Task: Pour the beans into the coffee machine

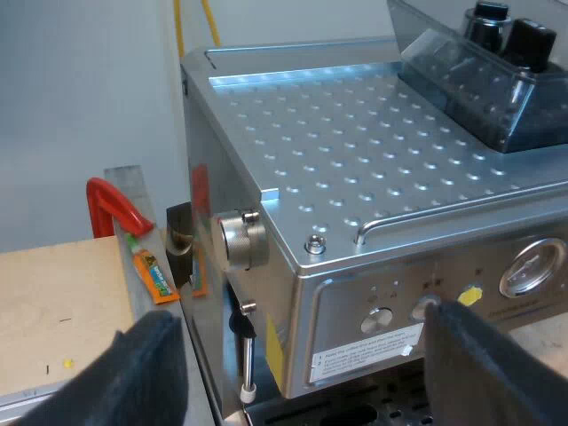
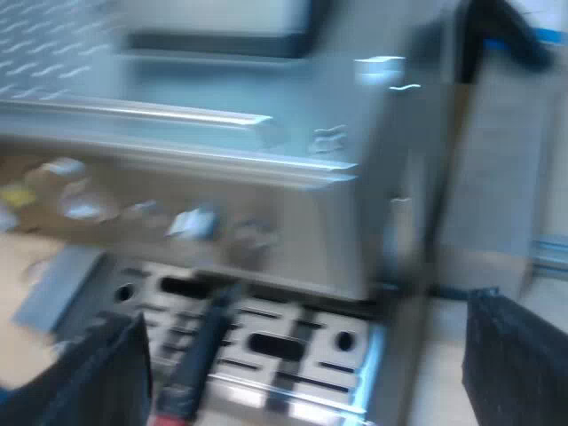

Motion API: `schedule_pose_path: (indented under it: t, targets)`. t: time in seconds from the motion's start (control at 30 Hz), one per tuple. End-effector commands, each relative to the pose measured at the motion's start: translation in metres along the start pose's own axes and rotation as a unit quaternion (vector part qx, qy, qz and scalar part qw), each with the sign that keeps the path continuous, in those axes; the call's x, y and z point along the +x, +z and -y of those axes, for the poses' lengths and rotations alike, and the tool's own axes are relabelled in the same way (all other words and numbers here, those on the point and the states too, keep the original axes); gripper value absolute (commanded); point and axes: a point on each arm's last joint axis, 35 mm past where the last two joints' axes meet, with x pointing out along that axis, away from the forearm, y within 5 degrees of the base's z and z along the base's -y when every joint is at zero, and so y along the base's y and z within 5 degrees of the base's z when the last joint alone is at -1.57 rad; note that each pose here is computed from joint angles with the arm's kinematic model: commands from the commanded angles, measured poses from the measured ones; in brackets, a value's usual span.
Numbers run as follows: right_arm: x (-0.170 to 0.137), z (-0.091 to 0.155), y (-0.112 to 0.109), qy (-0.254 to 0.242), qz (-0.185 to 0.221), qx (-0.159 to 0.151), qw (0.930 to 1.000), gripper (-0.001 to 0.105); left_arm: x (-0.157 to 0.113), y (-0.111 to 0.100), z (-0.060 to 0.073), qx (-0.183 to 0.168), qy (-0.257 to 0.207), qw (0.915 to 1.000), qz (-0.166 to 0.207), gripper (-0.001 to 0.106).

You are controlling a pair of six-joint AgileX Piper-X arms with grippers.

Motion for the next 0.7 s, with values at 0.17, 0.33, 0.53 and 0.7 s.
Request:
schedule_pose_path:
  t: [0.17,0.33,0.53,0.7]
  targets:
    - [-0.005,0.048,-0.012,-0.056,-0.038,0.047,0.9966,0.073,-0.002,0.003,0.002,0.009,0.0,0.9999,0.01,0.06]
    - [-0.014,0.07,-0.026,-0.122,-0.079,0.059,0.9877,0.073,-0.002,0.002,0.001,0.007,0.005,0.9999,0.007,0.06]
    - [-0.025,0.084,-0.033,-0.171,-0.092,0.067,0.9787,0.073,-0.015,0.001,0.003,0.023,0.04,0.9985,0.031,0.06]
    - [-0.041,0.075,-0.034,-0.169,-0.07,0.049,0.9819,0.072,-0.034,-0.008,0.006,0.048,0.073,0.9956,0.032,0.06]
